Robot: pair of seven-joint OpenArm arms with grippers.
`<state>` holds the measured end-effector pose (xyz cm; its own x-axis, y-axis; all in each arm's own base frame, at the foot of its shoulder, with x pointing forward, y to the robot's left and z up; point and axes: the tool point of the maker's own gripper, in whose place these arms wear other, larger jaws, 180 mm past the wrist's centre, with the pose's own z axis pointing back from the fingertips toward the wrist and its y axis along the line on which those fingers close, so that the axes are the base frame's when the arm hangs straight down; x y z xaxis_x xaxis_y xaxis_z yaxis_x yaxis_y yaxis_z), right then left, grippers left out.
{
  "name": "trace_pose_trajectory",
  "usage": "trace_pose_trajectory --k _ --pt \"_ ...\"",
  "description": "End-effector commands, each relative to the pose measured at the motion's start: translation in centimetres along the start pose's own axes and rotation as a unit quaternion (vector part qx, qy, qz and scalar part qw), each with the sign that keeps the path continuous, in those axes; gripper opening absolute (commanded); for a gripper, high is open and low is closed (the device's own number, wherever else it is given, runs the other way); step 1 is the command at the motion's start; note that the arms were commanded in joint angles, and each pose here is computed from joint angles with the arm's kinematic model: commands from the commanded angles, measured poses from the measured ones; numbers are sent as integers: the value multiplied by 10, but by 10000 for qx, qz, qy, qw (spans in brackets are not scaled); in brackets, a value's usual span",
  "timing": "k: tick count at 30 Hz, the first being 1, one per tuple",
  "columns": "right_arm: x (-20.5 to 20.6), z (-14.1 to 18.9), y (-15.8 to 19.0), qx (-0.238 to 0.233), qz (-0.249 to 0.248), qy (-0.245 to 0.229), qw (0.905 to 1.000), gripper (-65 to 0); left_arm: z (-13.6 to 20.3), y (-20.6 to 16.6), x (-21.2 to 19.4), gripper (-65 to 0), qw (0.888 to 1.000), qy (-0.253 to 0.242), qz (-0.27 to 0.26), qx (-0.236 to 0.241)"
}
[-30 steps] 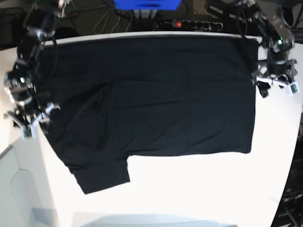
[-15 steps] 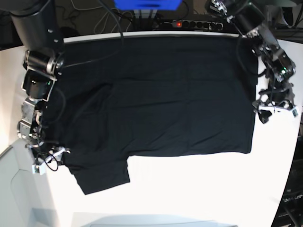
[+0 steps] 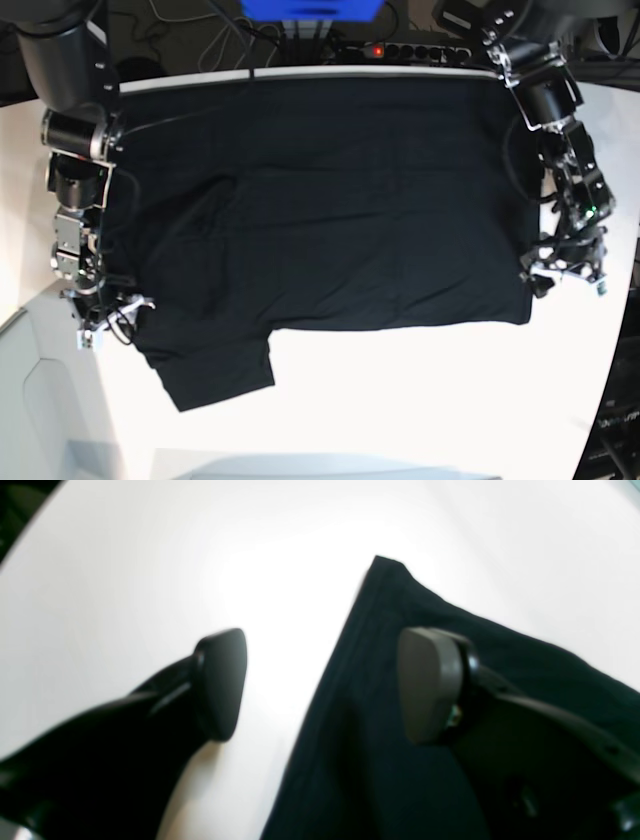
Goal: Fold the T-shirt properly
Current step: 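Release the shoulder edge and move both grippers to the hem corners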
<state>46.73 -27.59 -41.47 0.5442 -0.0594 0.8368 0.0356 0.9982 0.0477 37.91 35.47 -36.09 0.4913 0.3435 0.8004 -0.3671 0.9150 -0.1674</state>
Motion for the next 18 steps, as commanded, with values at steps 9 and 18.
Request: trace_pose_trajectory --k 9,18 --pt "4 -1 1 -35 -15 2 10000 -531 -39 -30 11 -197 9993 -201 -147 -262" --pt "-2 -4 15 120 369 139 9992 -650 -68 -42 0 -197 9996 -86 -64 -269"
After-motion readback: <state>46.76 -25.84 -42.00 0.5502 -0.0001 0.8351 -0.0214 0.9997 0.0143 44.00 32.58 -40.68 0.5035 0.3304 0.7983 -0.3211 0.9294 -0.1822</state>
